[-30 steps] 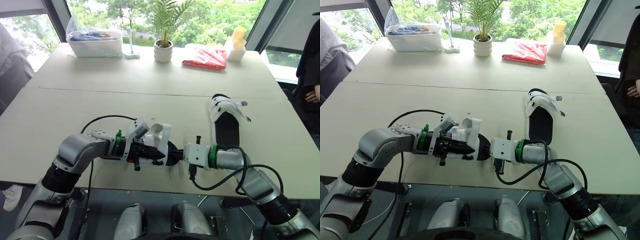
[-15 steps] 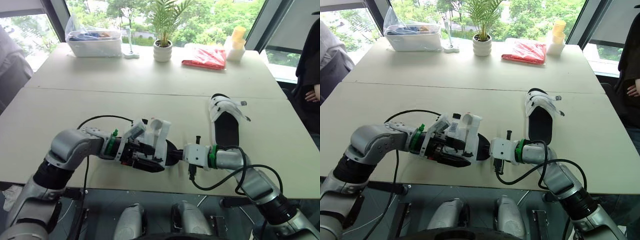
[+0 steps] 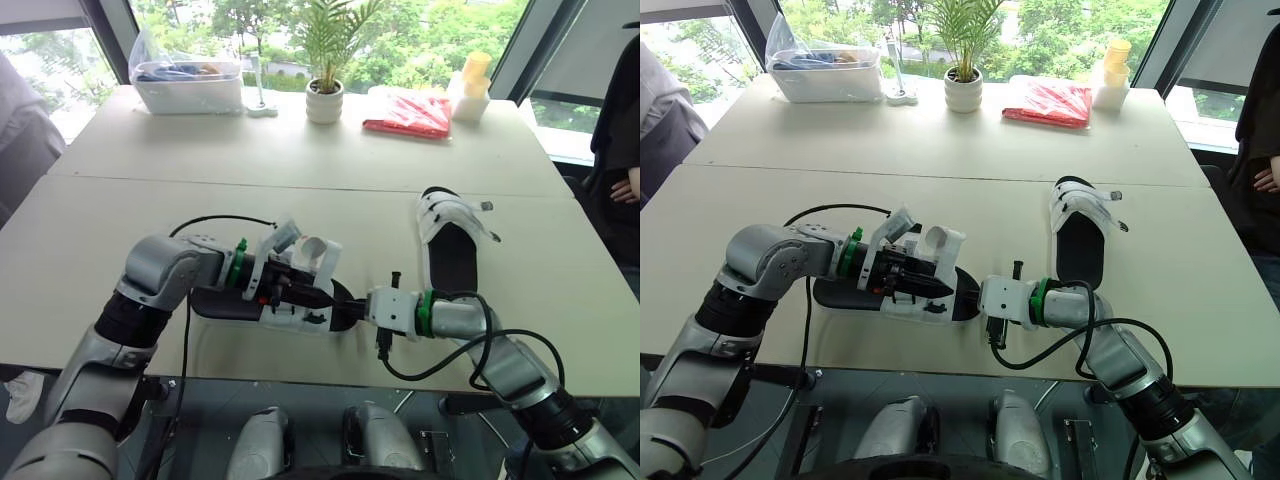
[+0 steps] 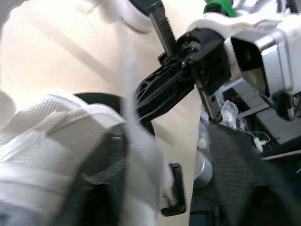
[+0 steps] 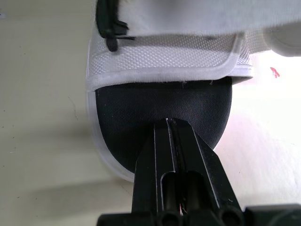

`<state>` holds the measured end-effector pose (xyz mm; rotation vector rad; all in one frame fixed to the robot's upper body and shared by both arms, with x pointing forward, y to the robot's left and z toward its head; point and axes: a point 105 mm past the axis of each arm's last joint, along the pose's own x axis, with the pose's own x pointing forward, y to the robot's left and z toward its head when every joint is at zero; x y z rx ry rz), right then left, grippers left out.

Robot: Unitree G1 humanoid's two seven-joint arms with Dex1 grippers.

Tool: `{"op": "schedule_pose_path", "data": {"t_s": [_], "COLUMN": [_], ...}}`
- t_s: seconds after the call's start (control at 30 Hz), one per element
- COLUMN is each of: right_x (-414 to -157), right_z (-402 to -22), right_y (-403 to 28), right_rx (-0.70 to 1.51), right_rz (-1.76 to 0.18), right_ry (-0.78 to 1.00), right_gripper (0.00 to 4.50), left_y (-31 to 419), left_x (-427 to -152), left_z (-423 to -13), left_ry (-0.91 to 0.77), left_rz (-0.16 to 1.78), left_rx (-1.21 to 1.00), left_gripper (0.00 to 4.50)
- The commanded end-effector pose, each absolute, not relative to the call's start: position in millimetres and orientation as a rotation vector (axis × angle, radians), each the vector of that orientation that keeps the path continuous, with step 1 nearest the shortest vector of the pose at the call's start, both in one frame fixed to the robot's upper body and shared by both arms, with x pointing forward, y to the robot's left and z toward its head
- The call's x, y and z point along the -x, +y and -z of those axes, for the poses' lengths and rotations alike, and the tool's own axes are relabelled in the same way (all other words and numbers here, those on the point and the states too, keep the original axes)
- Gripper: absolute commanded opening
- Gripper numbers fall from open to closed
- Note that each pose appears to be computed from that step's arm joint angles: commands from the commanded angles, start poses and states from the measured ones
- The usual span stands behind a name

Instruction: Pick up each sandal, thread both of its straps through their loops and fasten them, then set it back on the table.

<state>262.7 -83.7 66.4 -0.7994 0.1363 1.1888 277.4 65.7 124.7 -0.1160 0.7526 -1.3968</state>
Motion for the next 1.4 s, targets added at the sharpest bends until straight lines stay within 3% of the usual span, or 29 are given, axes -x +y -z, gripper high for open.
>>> {"op": "schedule_pose_path", "data": {"t_s": [0.03, 0.07, 0.63, 0.77, 1.07, 1.23, 1.4], "right_x": [-232.2, -232.2, -230.2, -229.3, -227.9, -226.6, -224.6], "right_z": [9.8, 9.8, 10.2, 10.5, 12.1, 12.7, 13.3], "right_y": [-104.7, -104.9, -105.4, -105.4, -103.9, -104.5, -104.6], "right_rx": [0.765, 0.765, 0.773, 0.77, 0.771, 0.774, 0.778], "right_rz": [-1.252, -1.251, -1.264, -1.266, -1.28, -1.29, -1.299], "right_ry": [0.501, 0.502, 0.504, 0.507, 0.508, 0.511, 0.513], "right_gripper": [0.0, 0.0, 0.0, 0.0, 0.0, 0.0, 0.0], "left_y": [64.8, 64.5, 78.8, 81.9, 97.5, 121.5, 127.4], "left_x": [-271.9, -268.3, -249.3, -247.7, -239.9, -226.4, -216.3], "left_z": [-127.1, -128.1, -112.2, -117.1, -152.7, -155.2, -118.2], "left_ry": [0.751, 0.756, 0.663, 0.688, 0.587, 0.658, 0.72], "left_rz": [1.423, 1.438, 1.501, 1.514, 1.602, 1.622, 1.607], "left_rx": [0.121, 0.128, -0.116, -0.084, -0.02, -0.028, -0.191], "left_gripper": [0.54, 0.03, 0.03, 0.03, 4.35, 4.43, 4.43]}}
